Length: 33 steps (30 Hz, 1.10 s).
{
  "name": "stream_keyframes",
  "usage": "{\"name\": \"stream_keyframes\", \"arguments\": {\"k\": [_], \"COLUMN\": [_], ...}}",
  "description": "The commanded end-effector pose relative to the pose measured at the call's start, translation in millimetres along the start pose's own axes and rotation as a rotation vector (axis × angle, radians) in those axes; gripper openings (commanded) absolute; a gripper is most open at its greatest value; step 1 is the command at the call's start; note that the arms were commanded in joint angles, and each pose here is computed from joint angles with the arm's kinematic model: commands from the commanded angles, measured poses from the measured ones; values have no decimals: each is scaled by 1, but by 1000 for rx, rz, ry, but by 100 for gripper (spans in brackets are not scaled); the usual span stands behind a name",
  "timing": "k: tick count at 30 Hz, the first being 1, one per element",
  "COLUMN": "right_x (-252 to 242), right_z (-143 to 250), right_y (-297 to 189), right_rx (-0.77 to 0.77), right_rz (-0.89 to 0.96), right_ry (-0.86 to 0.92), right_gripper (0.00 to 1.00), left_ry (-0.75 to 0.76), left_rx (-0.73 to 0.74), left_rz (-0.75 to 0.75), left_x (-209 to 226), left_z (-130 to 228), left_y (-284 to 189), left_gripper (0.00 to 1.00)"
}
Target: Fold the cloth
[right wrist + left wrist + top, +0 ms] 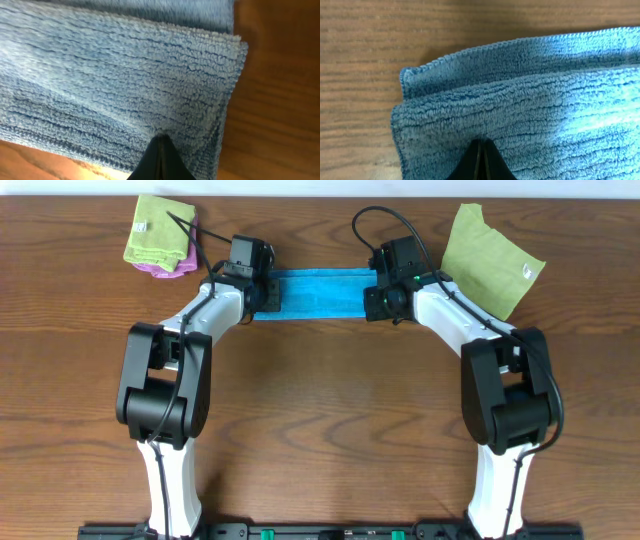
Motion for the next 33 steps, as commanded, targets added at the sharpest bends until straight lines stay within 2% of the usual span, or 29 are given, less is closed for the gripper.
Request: {"name": "stream_keyframes", "arguments": {"k": [1, 6, 12, 21, 33], "right_x": [0, 0, 6, 25, 19], "right_z": [-1, 8, 7, -13, -32], "right_y": [4, 4, 5, -3, 1], "right_rx": [9, 64, 56, -37, -168], "right_rz": [9, 15, 9, -3, 81], "right_ry": [0, 15, 1, -31, -66], "right_gripper": [1, 1, 1, 1, 1], "left_ry": [-19, -25, -25, -20, -16], "left_rx": [59, 134, 134, 88, 46], "left_rz": [-11, -27, -27, -17, -8], "left_x": [3, 5, 5, 3, 2], "left_z": [9, 22, 22, 15, 8], "left_y": [6, 5, 5, 6, 7], "left_gripper": [5, 6, 6, 5, 6]}}
Point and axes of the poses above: each gripper's point midway between its finger pads, its own y axis out along the fingers, its own x axis along the line the jaws close on, z = x × y, the point moved 9 cm from there along -y, back along the fingers, and after that the axes turned 2 degrees about -y, right-handed, at the moved point
